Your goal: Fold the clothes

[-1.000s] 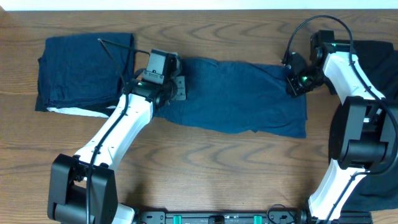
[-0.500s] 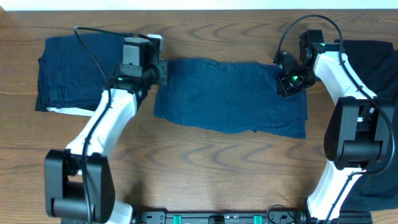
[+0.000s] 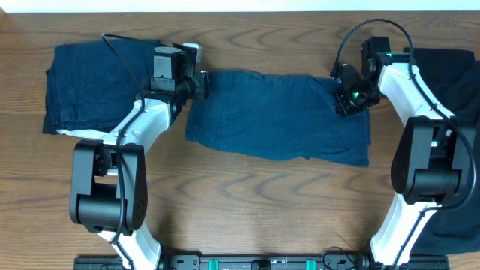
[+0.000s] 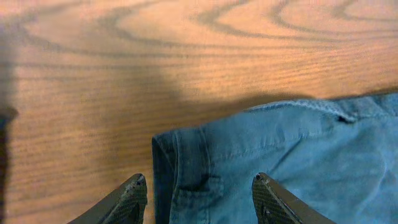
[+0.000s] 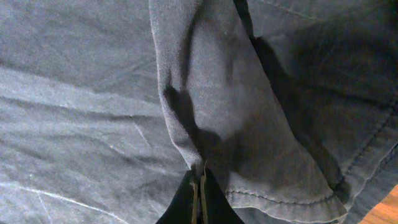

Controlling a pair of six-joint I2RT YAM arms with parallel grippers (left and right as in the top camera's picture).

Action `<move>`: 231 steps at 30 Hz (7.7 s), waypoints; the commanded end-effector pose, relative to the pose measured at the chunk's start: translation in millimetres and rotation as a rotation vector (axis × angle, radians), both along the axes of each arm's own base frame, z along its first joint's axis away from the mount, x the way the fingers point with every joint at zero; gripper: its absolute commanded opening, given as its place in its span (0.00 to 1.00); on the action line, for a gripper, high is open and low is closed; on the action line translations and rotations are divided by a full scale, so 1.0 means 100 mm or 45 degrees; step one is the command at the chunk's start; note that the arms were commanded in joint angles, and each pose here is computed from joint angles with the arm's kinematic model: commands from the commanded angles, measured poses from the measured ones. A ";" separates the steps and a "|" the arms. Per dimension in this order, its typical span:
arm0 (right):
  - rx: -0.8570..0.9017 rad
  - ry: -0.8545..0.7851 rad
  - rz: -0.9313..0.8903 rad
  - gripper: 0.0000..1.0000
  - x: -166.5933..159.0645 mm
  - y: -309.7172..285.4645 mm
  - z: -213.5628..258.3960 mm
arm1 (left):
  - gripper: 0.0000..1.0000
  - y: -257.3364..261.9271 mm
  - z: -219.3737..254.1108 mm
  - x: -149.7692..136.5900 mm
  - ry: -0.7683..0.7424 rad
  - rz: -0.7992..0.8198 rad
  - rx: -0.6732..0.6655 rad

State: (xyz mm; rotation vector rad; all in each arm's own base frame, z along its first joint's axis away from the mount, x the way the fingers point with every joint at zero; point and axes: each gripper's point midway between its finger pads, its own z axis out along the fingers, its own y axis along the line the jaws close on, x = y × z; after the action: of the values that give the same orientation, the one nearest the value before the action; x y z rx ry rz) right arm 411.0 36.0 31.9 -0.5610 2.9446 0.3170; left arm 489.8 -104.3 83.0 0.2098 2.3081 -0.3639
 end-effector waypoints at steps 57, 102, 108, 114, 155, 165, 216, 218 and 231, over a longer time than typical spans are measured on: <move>-0.021 -0.052 -0.005 0.01 0.05 0.01 0.10 | 0.40 -0.22 -0.25 -0.02 0.013 -0.206 -0.075; -0.020 -0.062 -0.004 0.01 0.06 0.01 0.10 | 0.56 -0.13 -0.50 0.18 -0.043 -0.128 0.007; -0.021 -0.064 -0.004 0.01 0.07 0.01 0.10 | 0.38 -0.14 -0.38 0.21 -0.087 -0.128 0.003; -0.021 -0.061 -0.005 0.01 0.06 0.01 0.10 | 0.14 -0.21 -0.08 0.17 -0.126 -0.171 -0.038; -0.021 -0.003 -0.038 0.01 -0.04 -0.08 0.10 | 0.06 -0.43 -0.02 -1.26 0.521 -0.261 0.024; -0.021 -0.005 -0.038 0.01 -0.04 -0.08 0.10 | 0.06 -0.44 -0.36 -1.64 0.648 -0.226 0.281; -0.021 -0.023 -0.038 0.01 0.00 -0.08 0.10 | 0.46 -0.29 -0.27 -1.09 0.523 0.235 -0.062; -0.021 -0.023 -0.038 0.01 0.00 -0.08 0.10 | 0.30 -0.29 -0.27 -1.09 0.523 0.238 -0.065; 0.091 -0.104 -0.093 0.01 0.14 0.00 0.48 | 0.06 -0.25 0.38 -0.93 0.322 0.243 -0.144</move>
State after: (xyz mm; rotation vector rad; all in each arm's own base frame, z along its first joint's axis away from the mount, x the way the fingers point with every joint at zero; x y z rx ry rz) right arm 408.5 37.5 35.8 -0.5338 2.9490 0.3644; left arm 382.2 -135.2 69.6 -0.1102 2.6579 -0.4241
